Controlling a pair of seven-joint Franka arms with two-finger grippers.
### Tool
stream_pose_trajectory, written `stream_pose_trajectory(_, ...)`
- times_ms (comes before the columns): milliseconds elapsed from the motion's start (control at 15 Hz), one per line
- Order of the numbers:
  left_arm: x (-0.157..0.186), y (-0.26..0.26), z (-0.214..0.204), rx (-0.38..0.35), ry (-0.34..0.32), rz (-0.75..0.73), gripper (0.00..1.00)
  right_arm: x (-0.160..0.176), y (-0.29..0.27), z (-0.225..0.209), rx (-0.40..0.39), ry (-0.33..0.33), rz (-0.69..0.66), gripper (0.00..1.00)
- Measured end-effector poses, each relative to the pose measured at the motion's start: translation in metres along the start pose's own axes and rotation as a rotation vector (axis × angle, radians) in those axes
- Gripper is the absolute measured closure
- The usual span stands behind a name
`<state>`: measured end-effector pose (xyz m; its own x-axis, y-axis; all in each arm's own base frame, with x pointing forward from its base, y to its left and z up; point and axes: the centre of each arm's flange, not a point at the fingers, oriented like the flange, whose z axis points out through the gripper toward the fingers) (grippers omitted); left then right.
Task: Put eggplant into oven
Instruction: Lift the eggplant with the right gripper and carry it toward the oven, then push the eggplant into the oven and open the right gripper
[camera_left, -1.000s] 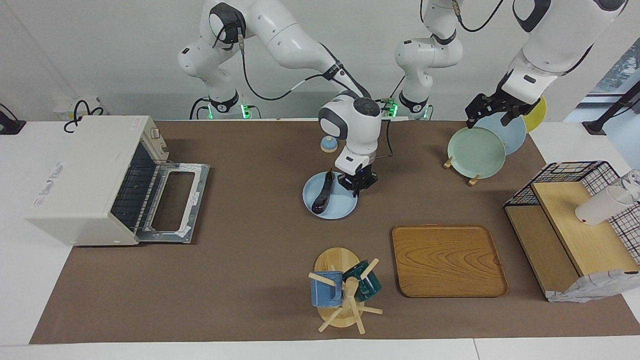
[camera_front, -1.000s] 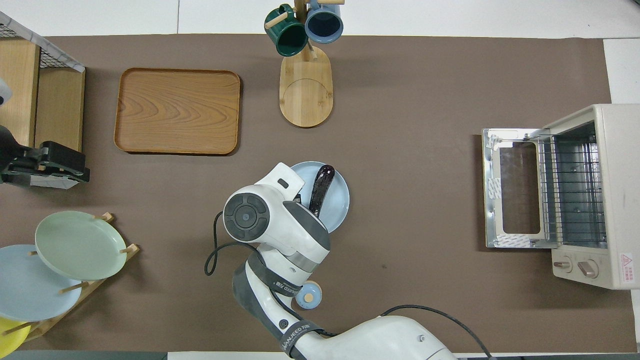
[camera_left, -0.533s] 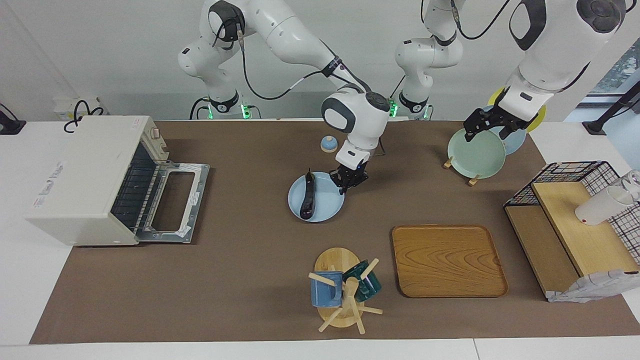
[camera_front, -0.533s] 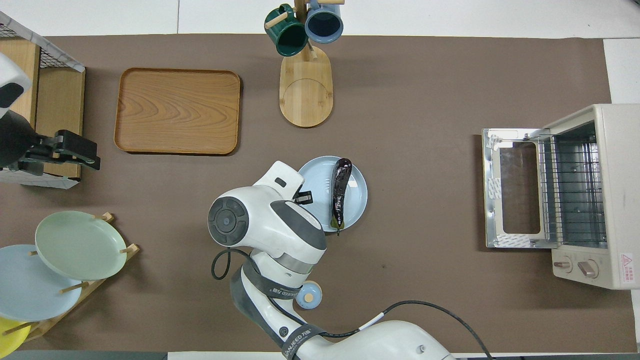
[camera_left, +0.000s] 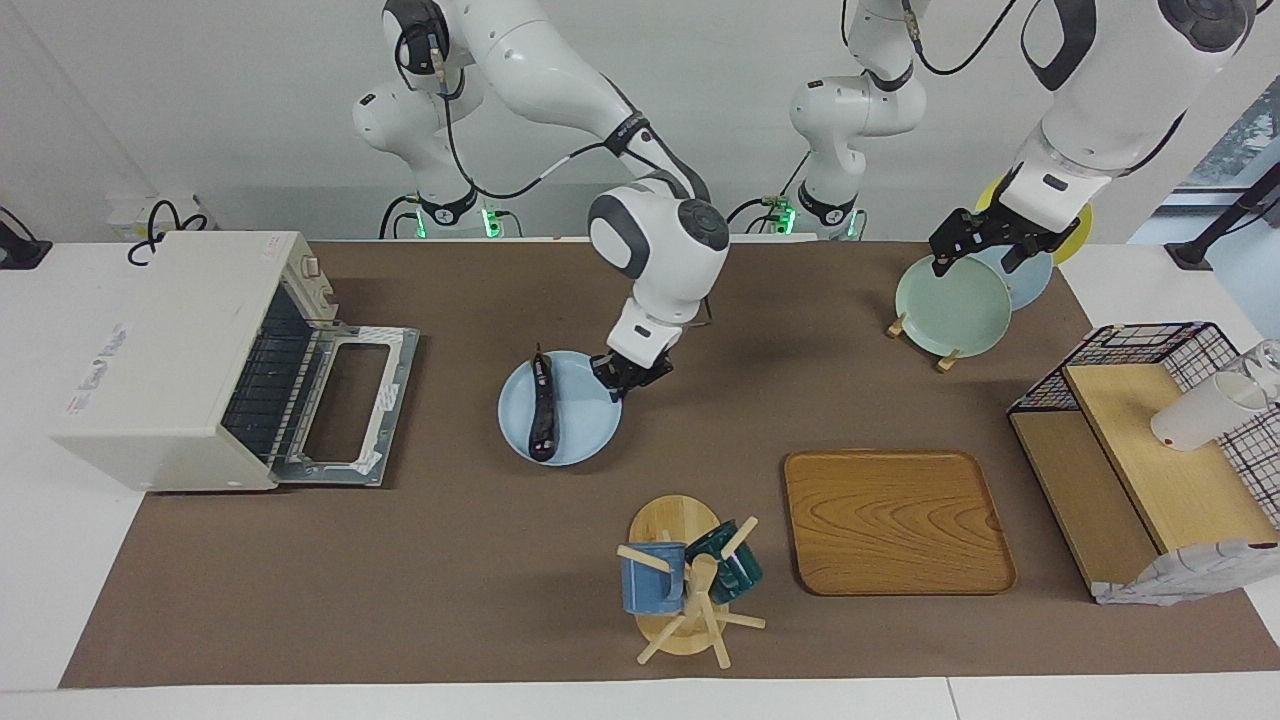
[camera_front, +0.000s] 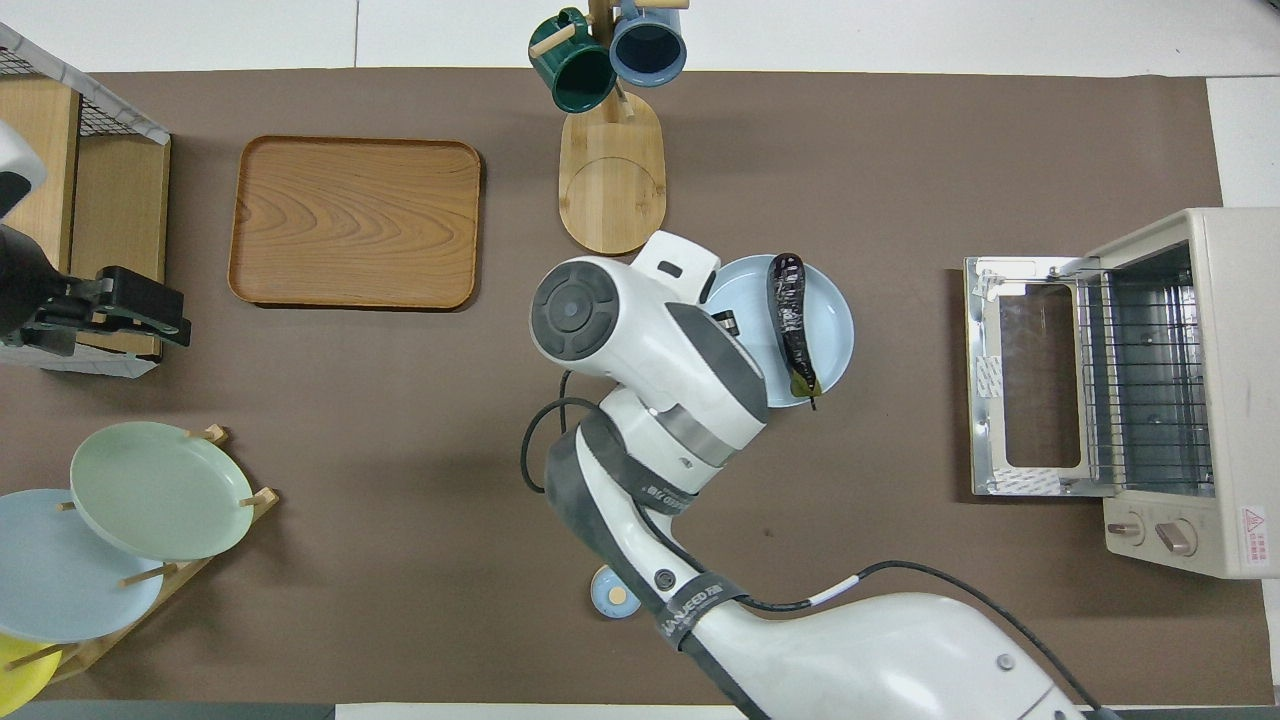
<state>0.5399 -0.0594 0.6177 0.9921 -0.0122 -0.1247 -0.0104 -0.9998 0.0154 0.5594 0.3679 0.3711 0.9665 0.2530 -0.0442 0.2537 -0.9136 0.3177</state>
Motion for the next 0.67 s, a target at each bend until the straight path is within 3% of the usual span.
stream_pose_trajectory(333,-0.005,0.0,-0.003,0.002,-0.008,0.0,0.0,-0.03,0.1,-0.005,0.005,-0.1,-0.007,0.97)
stream_pose_trajectory(667,-0.005,-0.003,-0.001,0.0,-0.012,-0.009,0.0,-0.082,0.203,0.007,0.037,-0.144,0.018,0.97)
